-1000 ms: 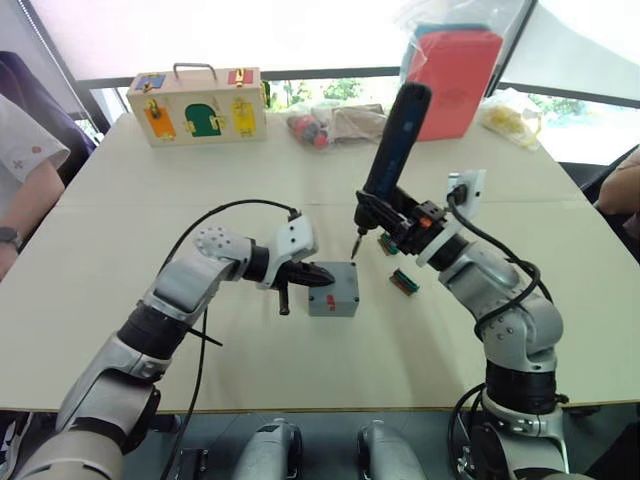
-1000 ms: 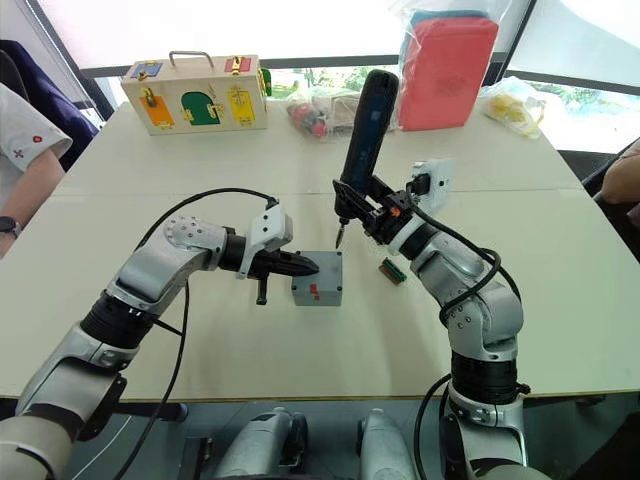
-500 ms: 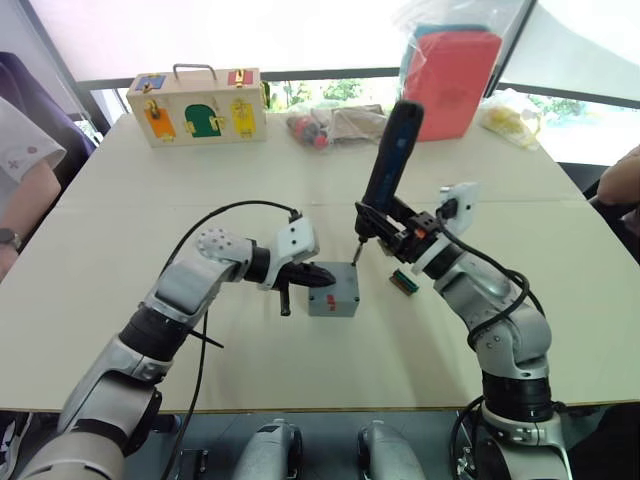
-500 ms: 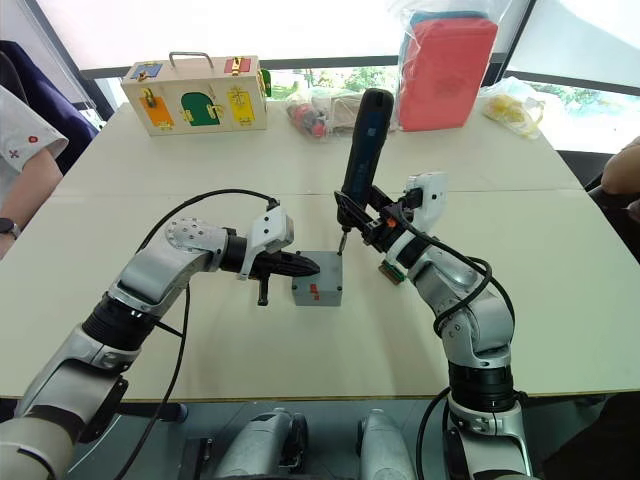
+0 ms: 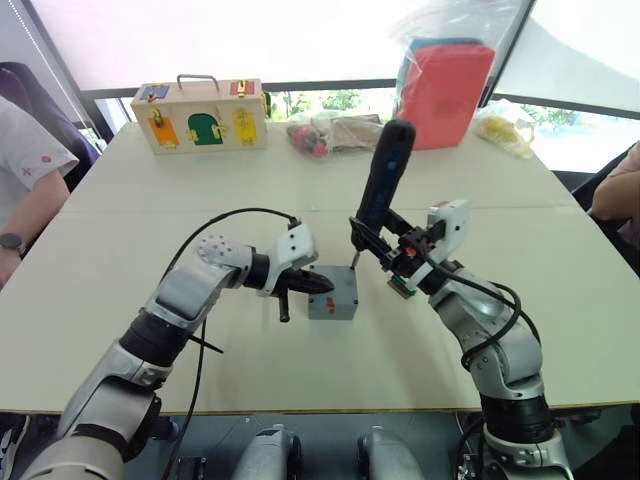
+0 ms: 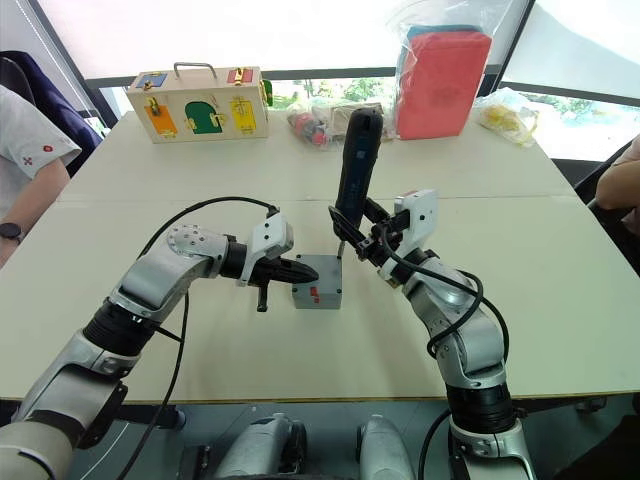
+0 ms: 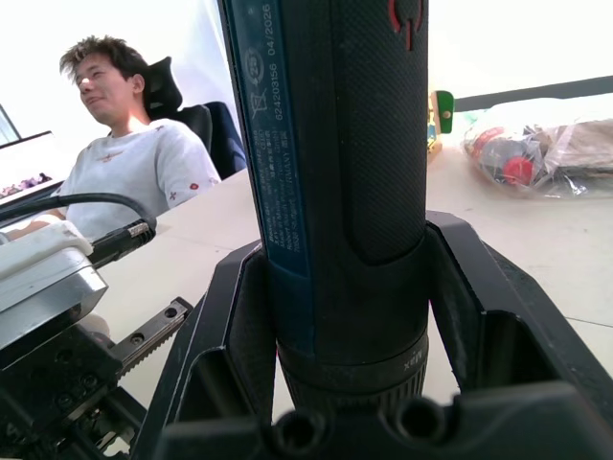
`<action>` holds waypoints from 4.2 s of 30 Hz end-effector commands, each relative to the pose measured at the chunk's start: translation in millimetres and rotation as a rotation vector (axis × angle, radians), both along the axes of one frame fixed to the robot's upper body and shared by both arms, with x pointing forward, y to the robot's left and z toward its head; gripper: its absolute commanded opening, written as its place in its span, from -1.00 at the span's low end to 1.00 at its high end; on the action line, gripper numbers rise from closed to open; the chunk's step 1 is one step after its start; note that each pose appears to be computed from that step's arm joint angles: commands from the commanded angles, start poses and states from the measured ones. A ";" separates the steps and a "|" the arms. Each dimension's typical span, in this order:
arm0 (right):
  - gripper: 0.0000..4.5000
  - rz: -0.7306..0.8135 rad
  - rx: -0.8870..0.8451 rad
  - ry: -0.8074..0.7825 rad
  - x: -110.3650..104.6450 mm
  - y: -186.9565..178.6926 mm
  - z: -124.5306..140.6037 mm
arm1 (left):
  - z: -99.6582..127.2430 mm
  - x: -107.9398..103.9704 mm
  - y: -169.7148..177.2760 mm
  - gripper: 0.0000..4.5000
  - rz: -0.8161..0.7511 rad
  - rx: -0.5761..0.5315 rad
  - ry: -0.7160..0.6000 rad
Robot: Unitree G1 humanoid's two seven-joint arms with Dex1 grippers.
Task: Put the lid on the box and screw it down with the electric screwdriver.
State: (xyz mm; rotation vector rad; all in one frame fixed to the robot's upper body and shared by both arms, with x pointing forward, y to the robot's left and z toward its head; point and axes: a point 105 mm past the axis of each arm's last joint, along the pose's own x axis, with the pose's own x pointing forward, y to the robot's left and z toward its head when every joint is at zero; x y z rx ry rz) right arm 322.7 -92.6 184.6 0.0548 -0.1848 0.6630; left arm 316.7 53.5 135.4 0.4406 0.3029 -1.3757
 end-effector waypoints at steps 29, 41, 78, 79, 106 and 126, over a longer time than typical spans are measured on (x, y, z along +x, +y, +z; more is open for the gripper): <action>-0.19 -0.025 -0.070 0.145 5.8 -0.2 -38.1 | -7.2 3.0 -0.4 -1.00 0.020 0.007 0.010; -0.19 -0.013 -0.027 -0.106 6.8 -7.5 57.6 | -15.2 0.0 1.6 -1.00 0.016 0.024 0.014; -0.19 -0.359 -0.176 1.258 -10.3 -197.8 -32.8 | 34.4 -48.6 37.3 -1.00 -0.047 -0.044 0.013; -0.19 -0.357 -0.180 1.262 -9.5 -196.8 -34.2 | 34.3 -47.1 37.4 -1.00 -0.040 -0.047 0.013; 0.98 -0.009 -0.382 0.242 26.0 -124.4 80.5 | 48.2 -3.8 65.4 -1.00 0.289 -0.222 -0.038; 0.98 0.477 -0.562 0.433 -62.4 -59.3 -10.7 | 22.5 -18.5 73.7 -1.00 0.306 -0.106 0.056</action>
